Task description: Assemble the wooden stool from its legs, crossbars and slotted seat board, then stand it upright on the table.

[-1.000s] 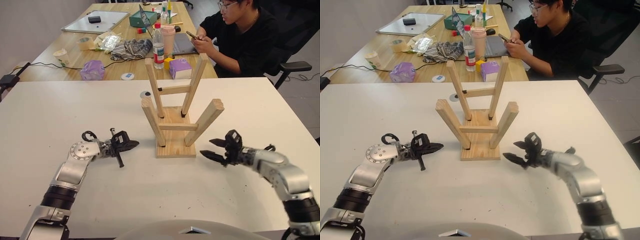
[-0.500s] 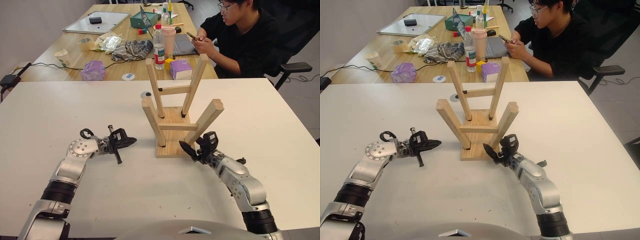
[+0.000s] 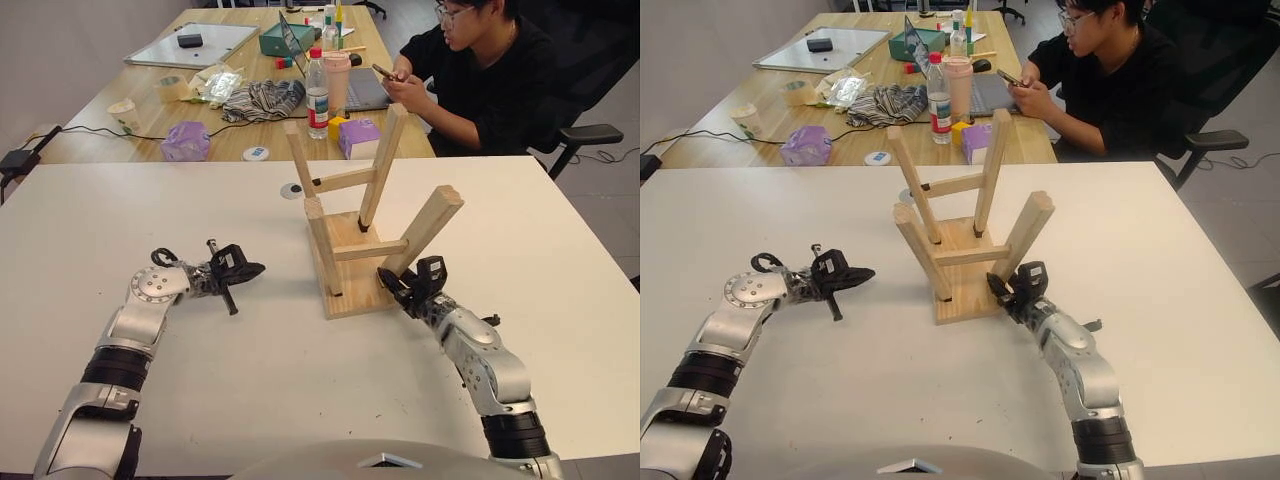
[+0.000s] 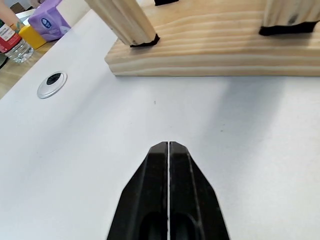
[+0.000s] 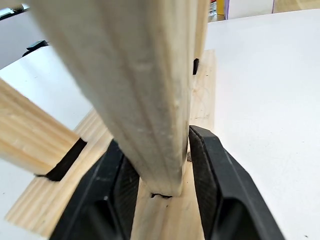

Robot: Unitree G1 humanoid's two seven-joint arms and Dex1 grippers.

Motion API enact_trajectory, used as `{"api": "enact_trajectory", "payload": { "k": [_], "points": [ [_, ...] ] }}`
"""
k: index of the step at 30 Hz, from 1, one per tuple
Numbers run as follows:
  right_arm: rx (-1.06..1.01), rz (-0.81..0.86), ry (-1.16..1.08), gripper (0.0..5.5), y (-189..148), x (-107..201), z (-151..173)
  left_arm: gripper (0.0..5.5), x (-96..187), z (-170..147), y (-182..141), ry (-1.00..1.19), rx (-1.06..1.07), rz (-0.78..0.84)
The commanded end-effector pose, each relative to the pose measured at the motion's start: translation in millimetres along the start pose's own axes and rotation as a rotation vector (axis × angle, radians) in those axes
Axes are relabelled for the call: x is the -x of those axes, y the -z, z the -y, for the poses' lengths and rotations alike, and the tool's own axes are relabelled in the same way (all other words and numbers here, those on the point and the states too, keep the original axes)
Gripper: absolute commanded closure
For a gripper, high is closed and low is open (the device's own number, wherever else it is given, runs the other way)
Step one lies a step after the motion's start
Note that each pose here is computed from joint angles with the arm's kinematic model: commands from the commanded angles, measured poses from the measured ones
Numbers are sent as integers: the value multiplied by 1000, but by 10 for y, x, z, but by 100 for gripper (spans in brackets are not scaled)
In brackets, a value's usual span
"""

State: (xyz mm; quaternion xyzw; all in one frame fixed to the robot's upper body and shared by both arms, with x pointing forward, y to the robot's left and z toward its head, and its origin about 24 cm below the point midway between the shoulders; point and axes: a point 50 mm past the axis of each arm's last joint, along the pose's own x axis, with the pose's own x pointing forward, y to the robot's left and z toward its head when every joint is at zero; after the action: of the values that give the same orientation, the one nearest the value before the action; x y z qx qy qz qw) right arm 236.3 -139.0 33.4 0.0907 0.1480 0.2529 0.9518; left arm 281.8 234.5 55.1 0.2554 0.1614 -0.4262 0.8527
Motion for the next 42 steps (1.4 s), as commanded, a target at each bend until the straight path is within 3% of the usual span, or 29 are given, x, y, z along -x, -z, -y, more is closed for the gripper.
{"api": "enact_trajectory", "payload": {
  "k": [1,5,8,13,17,20,22,24,28,31,34,38,42],
  "points": [
    [41,-42,-220,435,4,67,166,550,101,-289,29,-113,90,14],
    [154,-139,-445,447,-10,144,534,550,240,-618,245,-297,174,-102],
    [226,-155,-547,448,-75,72,666,550,246,-564,432,-297,208,-168],
    [358,-152,-625,448,-136,-178,704,550,38,-337,521,-183,225,-139],
    [471,-95,-542,352,-310,-329,798,550,-89,-258,406,-106,200,-37],
    [532,-121,-522,309,-409,-275,925,550,-68,-209,254,-43,169,155],
    [565,-147,-513,278,-460,-216,1009,550,-27,-177,239,-24,161,200],
    [580,-167,-481,247,-540,-93,1147,550,36,-107,279,19,130,201],
    [460,-226,-479,200,-622,457,1418,525,256,94,277,179,36,250],
    [392,-243,-534,200,-564,740,1342,473,378,261,249,271,39,275],
    [353,-201,-569,200,-394,878,1037,429,365,281,100,239,71,366],
    [305,-114,-595,200,-309,756,640,367,283,264,-5,197,119,415],
    [281,-103,-595,200,-208,645,468,316,202,340,21,245,137,383]
  ]
}}
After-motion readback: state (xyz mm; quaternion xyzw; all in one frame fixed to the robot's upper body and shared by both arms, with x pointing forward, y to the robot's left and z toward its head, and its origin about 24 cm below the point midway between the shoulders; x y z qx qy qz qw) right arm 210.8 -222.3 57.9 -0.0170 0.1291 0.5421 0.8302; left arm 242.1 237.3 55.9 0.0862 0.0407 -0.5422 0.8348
